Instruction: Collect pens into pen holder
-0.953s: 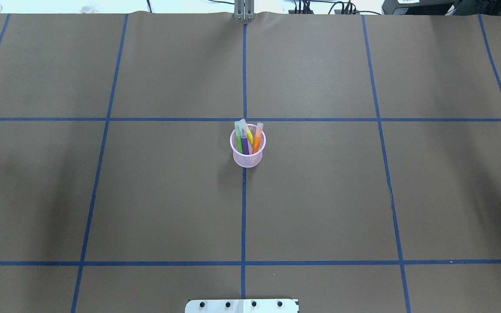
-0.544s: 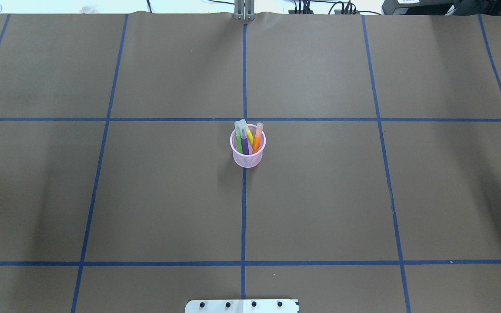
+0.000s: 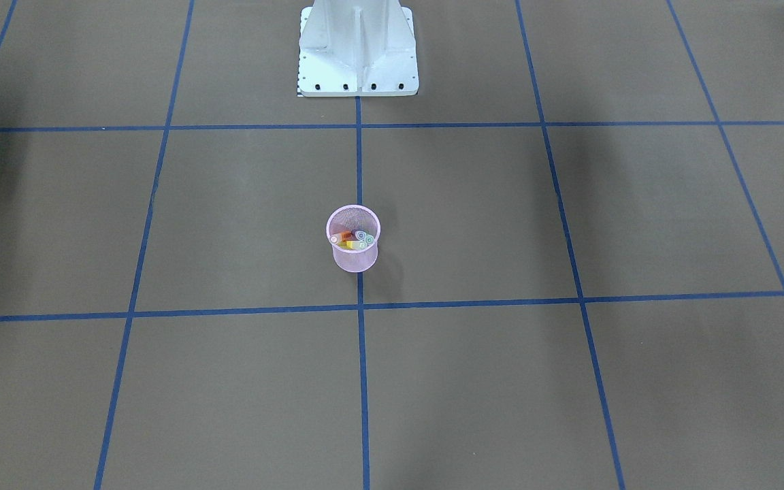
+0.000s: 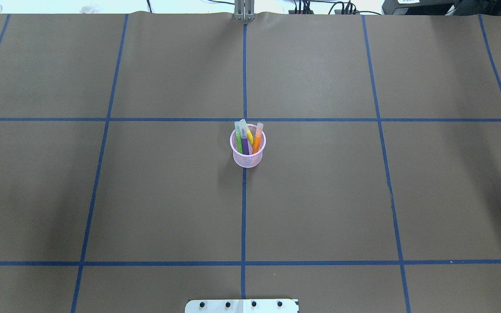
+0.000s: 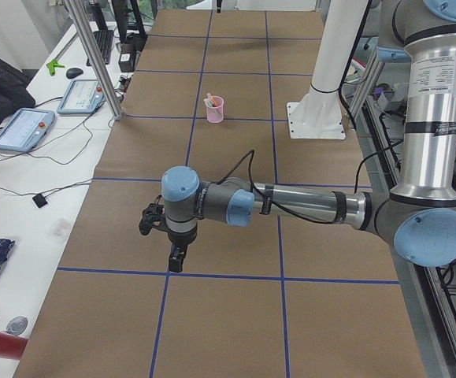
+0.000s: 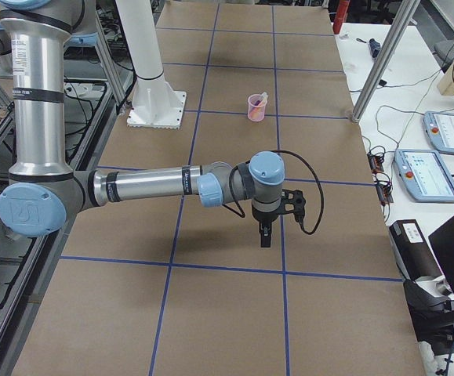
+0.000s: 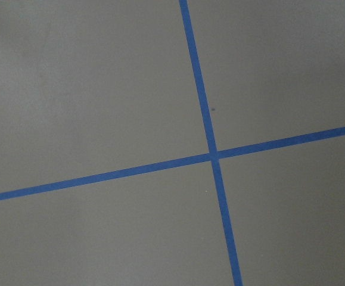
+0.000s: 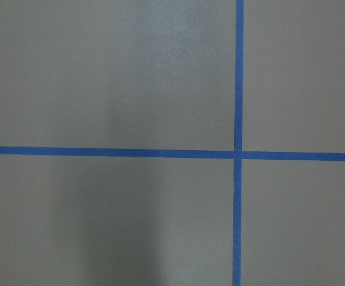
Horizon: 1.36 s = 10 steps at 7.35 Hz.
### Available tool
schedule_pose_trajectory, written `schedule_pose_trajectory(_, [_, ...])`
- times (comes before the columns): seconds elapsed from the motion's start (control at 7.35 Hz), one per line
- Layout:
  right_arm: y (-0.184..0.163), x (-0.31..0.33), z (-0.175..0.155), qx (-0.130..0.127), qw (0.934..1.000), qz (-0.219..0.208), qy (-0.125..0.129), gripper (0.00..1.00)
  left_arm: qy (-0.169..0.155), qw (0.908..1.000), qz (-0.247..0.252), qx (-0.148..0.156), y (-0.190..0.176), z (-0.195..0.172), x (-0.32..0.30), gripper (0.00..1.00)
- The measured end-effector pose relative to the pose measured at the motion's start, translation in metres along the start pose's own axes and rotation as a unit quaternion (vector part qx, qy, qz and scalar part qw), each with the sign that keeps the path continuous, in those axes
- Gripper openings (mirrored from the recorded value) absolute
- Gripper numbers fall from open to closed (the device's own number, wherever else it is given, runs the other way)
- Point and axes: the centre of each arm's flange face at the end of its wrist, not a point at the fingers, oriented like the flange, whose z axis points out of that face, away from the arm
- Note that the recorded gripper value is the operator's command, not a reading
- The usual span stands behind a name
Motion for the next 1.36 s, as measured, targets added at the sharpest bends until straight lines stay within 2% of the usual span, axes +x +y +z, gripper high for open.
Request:
schedule_pose_trajectory(0.41, [0.018, 0.024, 0.001, -0.006, 0.9999, 0.006, -0.008, 0.99, 0.009, 0.9997, -0.017, -0.015, 0.010, -0.004, 0.001, 1.00])
schedule_pose_trajectory(0.68, [0.037, 0.041, -0.007, -0.010, 0.9987, 0.022, -0.045, 0.99, 0.010, 0.9994, -0.027, -0.020, 0.014, 0.002, -0.011, 1.00])
schedule_pose_trajectory(0.82, [0.041, 0.043, -0.013, -0.014, 0.9979, 0.032, -0.055, 0.99, 0.010, 0.9992, -0.032, -0.022, 0.016, 0.005, -0.017, 1.00])
schedule_pose_trajectory(1.09, [0.043, 0.044, -0.015, -0.021, 0.9975, 0.037, -0.056, 0.99, 0.009, 0.9990, -0.038, -0.020, 0.018, 0.004, -0.025, 1.00])
schedule_pose_trajectory(1.36, [0.042, 0.047, -0.013, -0.023, 0.9991, 0.019, -0.031, 0.99, 0.006, 0.9991, -0.039, -0.018, 0.018, 0.003, -0.027, 1.00])
